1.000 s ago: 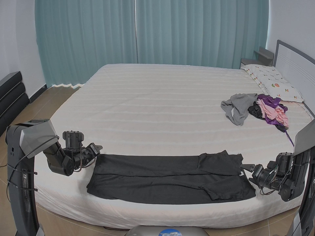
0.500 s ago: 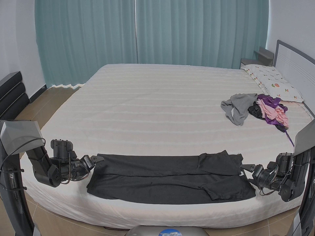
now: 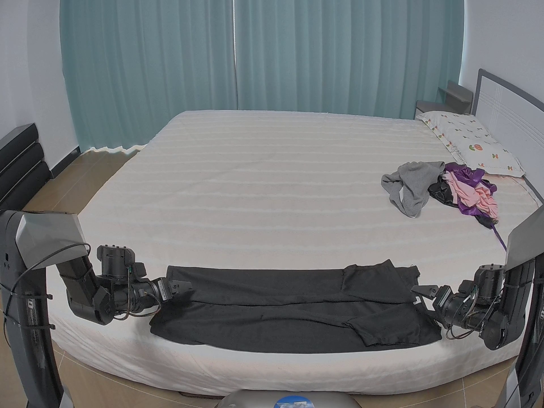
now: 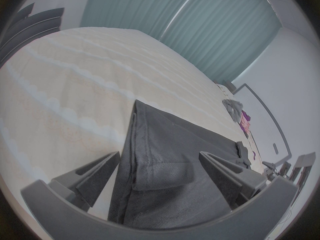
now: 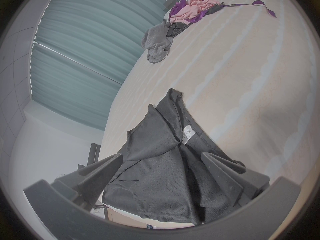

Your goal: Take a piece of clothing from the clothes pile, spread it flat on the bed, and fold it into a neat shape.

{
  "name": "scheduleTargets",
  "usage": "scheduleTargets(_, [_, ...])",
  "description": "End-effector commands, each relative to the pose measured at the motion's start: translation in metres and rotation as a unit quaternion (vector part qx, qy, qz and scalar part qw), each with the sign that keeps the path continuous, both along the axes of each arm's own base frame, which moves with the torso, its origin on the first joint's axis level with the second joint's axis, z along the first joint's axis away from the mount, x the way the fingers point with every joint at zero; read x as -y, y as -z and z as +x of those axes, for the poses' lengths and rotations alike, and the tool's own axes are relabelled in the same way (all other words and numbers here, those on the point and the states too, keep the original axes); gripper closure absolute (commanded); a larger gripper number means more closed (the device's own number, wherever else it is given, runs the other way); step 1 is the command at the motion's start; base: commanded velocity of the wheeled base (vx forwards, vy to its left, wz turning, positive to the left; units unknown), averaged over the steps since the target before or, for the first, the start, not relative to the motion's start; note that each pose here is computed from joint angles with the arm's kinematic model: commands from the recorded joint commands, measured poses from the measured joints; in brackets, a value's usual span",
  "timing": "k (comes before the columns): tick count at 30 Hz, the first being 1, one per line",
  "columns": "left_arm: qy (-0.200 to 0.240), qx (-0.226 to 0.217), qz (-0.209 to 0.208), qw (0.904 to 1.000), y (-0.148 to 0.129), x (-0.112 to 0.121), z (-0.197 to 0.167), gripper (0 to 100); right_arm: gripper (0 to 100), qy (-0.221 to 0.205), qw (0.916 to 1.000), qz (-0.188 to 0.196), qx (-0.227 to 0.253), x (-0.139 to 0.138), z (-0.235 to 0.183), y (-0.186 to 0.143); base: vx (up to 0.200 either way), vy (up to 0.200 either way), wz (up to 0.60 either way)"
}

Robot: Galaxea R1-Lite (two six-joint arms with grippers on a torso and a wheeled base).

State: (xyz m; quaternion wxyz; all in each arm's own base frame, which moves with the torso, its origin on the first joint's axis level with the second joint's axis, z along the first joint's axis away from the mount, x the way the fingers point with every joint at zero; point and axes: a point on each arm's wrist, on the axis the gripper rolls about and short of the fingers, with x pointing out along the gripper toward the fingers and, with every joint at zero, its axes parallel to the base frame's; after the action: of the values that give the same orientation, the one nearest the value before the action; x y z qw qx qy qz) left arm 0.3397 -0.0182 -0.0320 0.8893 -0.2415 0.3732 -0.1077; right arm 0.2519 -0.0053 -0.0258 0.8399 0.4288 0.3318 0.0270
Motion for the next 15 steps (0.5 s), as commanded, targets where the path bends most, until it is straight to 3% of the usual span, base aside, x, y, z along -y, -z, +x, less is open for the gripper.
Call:
scheduleTargets(1, [0.012,-0.007,0.0,0.9999,0.0086,0.0,0.0,0,0,-0.001,1.0,0.0,0.005,-0.0005,0.0004,-0.0006,0.0,0.0,0.0])
scheduleTargets(5, [0.021,-0.008,-0.008,0.9997,0.008,0.0005,-0.0012,0,0,0.0,1.0,0.001,0.004,-0.0005,0.0008,-0.0003,0.0,0.0,0.0])
scheduleTargets(6, [0.02,-0.008,-0.008,0.9997,0.008,0.0,-0.0011,100,0,0.0,1.0,0.001,0.004,-0.0005,0.0008,-0.0003,0.0,0.0,0.0])
scheduleTargets(15, [0.014,0.0,-0.011,0.9998,0.0051,-0.0016,-0.0007,100,0,0.0,1.0,0.001,0.002,-0.0005,0.001,0.0012,0.0,0.0,0.0])
